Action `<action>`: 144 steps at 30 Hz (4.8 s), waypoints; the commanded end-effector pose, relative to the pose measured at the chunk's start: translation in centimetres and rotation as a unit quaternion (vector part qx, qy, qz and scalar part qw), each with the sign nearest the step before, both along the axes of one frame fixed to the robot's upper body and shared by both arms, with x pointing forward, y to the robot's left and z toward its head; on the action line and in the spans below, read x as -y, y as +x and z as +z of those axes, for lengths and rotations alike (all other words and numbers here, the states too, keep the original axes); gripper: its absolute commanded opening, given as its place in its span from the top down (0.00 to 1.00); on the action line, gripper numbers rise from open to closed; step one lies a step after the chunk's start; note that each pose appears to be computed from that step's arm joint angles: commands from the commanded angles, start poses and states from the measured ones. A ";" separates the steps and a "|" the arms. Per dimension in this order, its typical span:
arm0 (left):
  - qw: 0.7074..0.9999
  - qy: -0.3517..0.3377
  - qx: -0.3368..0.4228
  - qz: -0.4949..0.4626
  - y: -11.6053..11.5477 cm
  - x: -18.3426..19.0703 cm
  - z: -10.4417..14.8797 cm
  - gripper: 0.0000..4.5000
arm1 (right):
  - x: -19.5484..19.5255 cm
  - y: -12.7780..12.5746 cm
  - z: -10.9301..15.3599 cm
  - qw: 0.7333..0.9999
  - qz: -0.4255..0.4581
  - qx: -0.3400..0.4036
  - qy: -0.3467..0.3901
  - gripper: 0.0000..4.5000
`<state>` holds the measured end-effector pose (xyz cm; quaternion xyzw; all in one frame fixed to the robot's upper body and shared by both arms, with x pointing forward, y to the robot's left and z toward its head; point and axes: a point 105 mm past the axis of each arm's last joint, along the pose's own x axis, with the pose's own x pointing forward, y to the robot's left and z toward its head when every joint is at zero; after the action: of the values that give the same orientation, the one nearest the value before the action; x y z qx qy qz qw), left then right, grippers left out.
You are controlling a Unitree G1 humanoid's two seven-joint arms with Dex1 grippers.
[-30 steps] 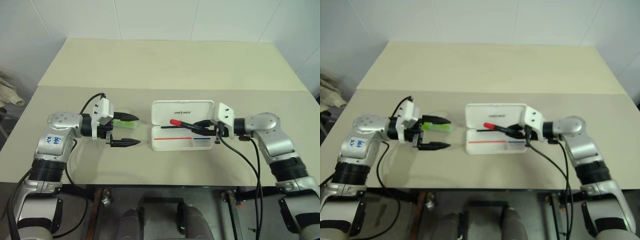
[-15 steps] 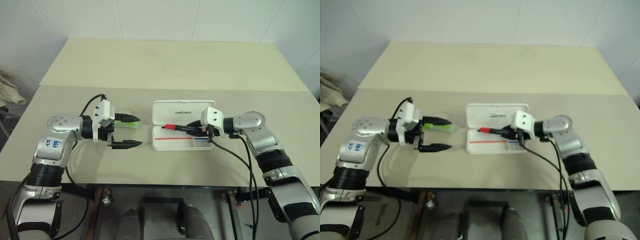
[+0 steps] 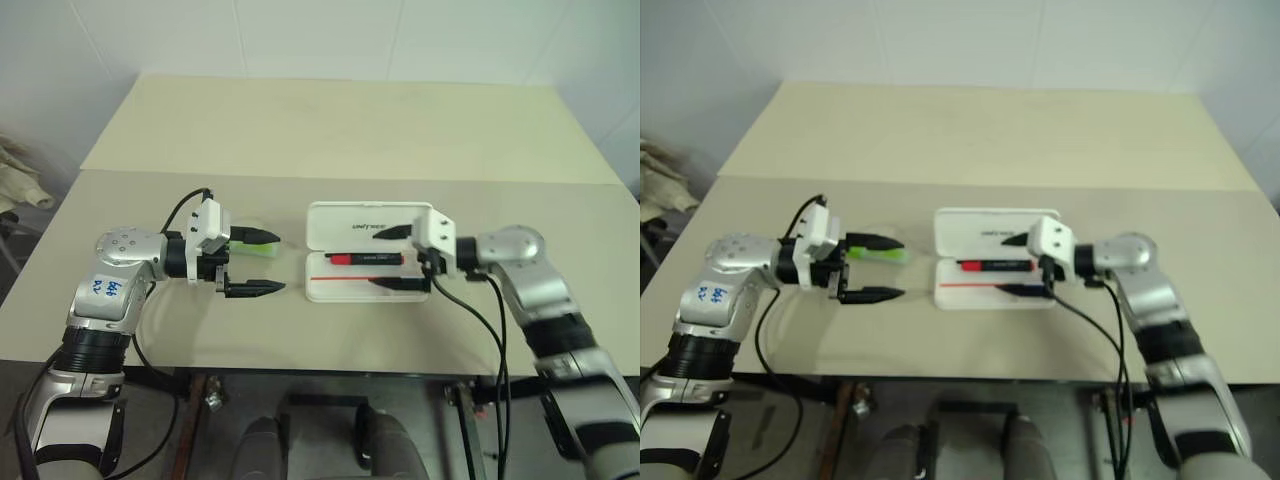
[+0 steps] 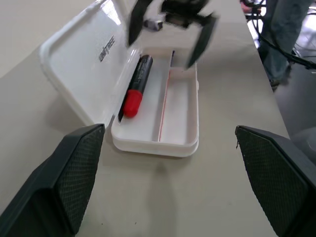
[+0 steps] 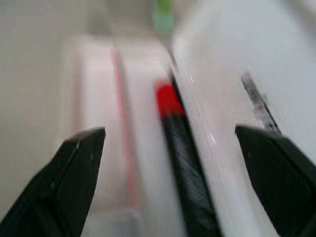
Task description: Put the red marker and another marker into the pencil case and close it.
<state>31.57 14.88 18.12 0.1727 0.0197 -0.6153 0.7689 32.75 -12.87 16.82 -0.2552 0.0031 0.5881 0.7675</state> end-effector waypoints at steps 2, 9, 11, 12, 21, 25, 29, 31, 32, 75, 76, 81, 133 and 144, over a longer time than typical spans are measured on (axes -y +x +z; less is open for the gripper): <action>1.000 -0.003 0.022 0.009 0.2 -0.6 0.7 0.00 | 0.8 -2.3 3.2 0.999 -0.011 0.014 0.030 0.00; 0.997 -0.004 0.049 0.058 1.6 -2.0 0.7 0.00 | 3.0 -4.4 5.2 0.996 -0.070 0.023 0.043 0.00; 0.996 -0.004 0.055 0.077 2.1 -2.7 0.6 0.00 | 3.8 -4.9 5.8 0.995 -0.087 0.026 0.045 0.00; 0.994 0.001 0.062 0.086 2.3 -2.9 0.5 0.00 | 4.1 -5.0 6.1 0.994 -0.095 0.029 0.045 0.00; 0.989 0.096 0.077 0.080 4.4 -5.6 -0.4 0.00 | 4.9 -5.6 6.0 0.990 -0.131 0.036 0.040 0.00; 0.986 0.142 0.071 0.050 5.1 -6.2 -0.6 0.00 | 4.6 -5.7 5.8 0.990 -0.132 0.035 0.041 0.00; 0.984 0.161 0.065 0.037 5.9 -6.1 -0.2 0.00 | 4.5 -5.7 5.8 0.989 -0.137 0.038 0.045 0.00; 0.982 0.178 0.060 0.032 6.4 -5.8 0.0 0.00 | 4.6 -5.8 5.8 0.987 -0.146 0.040 0.049 0.00; 0.981 0.184 0.057 0.030 6.5 -5.7 0.0 0.00 | 4.6 -5.9 5.8 0.987 -0.150 0.040 0.050 0.00; 0.966 0.246 -0.012 0.076 8.3 -3.5 -5.5 0.76 | 4.7 -8.3 7.2 0.976 -0.202 0.059 0.054 0.00; 0.968 0.240 -0.006 0.075 8.4 -3.4 -5.4 0.76 | 4.6 -8.2 7.2 0.976 -0.201 0.058 0.055 0.00; 0.976 0.209 0.000 0.066 8.2 -3.1 -4.7 0.76 | 4.5 -8.1 6.9 0.977 -0.197 0.054 0.057 0.00; 0.981 0.092 -0.008 -0.170 0.7 9.6 0.9 0.76 | 7.0 -8.1 3.8 0.968 -0.241 0.020 0.063 0.00; 0.979 0.147 0.023 -0.136 2.2 12.1 -1.1 0.76 | 6.9 -9.0 3.6 0.963 -0.258 0.022 0.068 0.00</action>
<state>33.44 3.27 16.16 0.2798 0.0871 -0.7086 0.6419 24.17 -19.67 19.09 -0.1936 0.0368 0.3719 0.9071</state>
